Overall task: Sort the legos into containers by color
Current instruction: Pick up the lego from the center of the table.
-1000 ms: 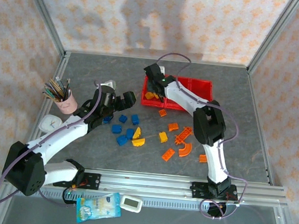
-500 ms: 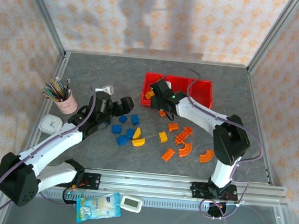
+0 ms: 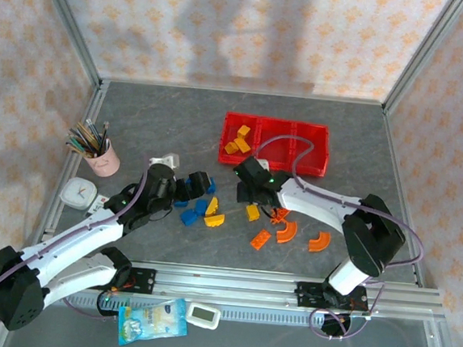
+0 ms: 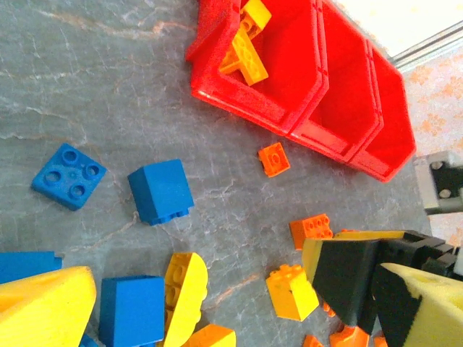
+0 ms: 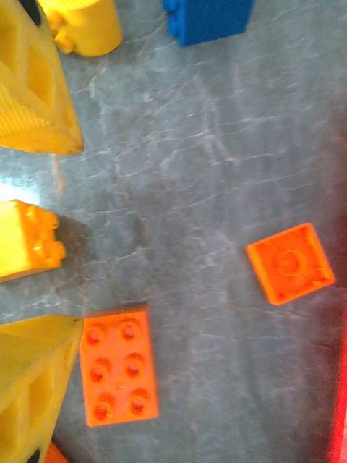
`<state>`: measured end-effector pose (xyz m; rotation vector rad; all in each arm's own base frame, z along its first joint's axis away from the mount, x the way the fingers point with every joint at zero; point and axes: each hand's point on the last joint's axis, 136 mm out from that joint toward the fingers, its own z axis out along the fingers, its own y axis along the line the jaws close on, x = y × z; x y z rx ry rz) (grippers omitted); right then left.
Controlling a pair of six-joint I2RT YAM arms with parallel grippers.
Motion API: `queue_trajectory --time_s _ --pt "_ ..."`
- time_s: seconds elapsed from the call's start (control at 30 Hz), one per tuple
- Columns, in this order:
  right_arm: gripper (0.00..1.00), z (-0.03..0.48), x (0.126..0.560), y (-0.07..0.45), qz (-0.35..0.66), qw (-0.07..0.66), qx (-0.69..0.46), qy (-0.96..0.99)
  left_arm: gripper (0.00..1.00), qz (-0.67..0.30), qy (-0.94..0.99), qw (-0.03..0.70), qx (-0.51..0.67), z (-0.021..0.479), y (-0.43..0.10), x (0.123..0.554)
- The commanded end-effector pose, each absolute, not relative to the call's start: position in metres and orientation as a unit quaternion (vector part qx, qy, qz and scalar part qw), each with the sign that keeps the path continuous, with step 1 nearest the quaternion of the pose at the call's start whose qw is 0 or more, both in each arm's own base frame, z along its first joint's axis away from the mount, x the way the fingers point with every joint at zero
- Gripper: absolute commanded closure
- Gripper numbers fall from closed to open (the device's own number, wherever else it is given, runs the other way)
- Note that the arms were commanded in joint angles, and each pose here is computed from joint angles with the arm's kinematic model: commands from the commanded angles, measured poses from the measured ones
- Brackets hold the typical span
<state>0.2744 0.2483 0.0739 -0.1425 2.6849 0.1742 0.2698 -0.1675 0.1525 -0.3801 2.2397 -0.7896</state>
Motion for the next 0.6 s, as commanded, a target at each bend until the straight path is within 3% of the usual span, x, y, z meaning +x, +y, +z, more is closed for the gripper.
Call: queue_trajectory --time_s 0.0,0.57 --pt "0.4 0.07 0.263 0.242 0.058 0.221 -0.032 0.973 0.01 -0.323 0.857 0.37 -0.156 0.158 -0.173 0.268" --pt "0.54 0.041 0.253 0.243 0.043 0.195 -0.057 0.978 0.01 -0.321 0.862 0.365 -0.145 0.153 -0.187 0.267"
